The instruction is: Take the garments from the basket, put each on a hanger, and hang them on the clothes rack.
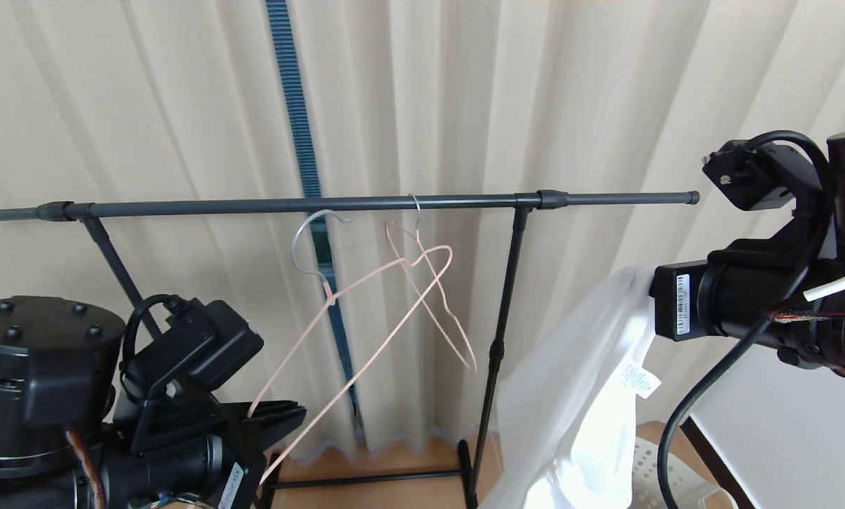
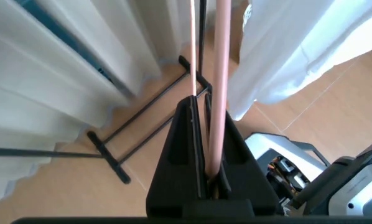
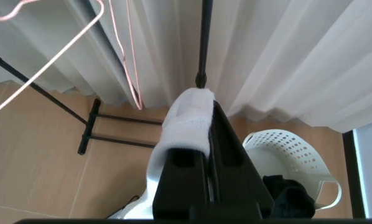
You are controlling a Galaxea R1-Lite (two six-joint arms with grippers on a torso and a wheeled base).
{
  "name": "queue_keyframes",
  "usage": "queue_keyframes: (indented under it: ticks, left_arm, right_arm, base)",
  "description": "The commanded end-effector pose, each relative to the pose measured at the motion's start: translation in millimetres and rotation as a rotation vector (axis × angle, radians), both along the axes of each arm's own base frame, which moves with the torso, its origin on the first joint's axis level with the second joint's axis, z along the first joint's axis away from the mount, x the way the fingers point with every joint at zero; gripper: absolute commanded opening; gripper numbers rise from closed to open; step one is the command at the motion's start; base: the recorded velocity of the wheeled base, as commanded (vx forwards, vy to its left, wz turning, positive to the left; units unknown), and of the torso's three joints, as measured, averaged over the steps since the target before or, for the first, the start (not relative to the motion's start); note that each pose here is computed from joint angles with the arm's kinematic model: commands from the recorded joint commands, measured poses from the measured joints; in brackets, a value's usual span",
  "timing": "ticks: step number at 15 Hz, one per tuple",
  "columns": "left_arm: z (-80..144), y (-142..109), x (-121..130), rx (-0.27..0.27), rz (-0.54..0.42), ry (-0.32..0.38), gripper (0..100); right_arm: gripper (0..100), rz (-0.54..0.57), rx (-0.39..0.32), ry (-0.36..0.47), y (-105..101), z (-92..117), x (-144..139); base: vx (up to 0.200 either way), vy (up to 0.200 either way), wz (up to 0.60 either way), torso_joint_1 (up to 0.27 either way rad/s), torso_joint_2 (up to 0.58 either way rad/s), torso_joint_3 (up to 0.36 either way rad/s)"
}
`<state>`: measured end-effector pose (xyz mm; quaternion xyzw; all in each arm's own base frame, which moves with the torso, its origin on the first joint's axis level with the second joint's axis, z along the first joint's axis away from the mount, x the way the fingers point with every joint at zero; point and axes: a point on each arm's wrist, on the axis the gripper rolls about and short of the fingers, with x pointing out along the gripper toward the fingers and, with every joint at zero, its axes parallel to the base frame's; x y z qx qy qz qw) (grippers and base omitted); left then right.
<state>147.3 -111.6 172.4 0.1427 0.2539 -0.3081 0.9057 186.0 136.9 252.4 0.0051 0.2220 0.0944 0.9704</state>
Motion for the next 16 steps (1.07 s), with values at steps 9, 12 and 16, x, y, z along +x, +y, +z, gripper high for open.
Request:
queue_keyframes:
  ticks: [9,12,16]
  left_arm:
    - [-21.0,4.2,-16.1,-0.072,-0.342,0.076,0]
    - [-19.8,2.7,-16.7,-0.105,-0.395,0.092,0]
    - [-20.7,-1.8,-16.3,-0.104,-0.419,0.103,0]
  right_arm:
    - [0,-0.184,-0.124,-0.020,14.0,-31.2,57.5]
    - [0,-0.199,-0.098,-0.052,14.1,-29.7,64.8]
    - [0,-0.202,-0.071,-0.079,16.4,-28.2,68.2]
  base:
    - [0.000,0.000,0.00,0.000,0.00,0.000]
    - [0.000,0.000,0.00,0.000,0.00,0.000]
    - [0.000,0.000,0.00,0.000,0.00,0.000]
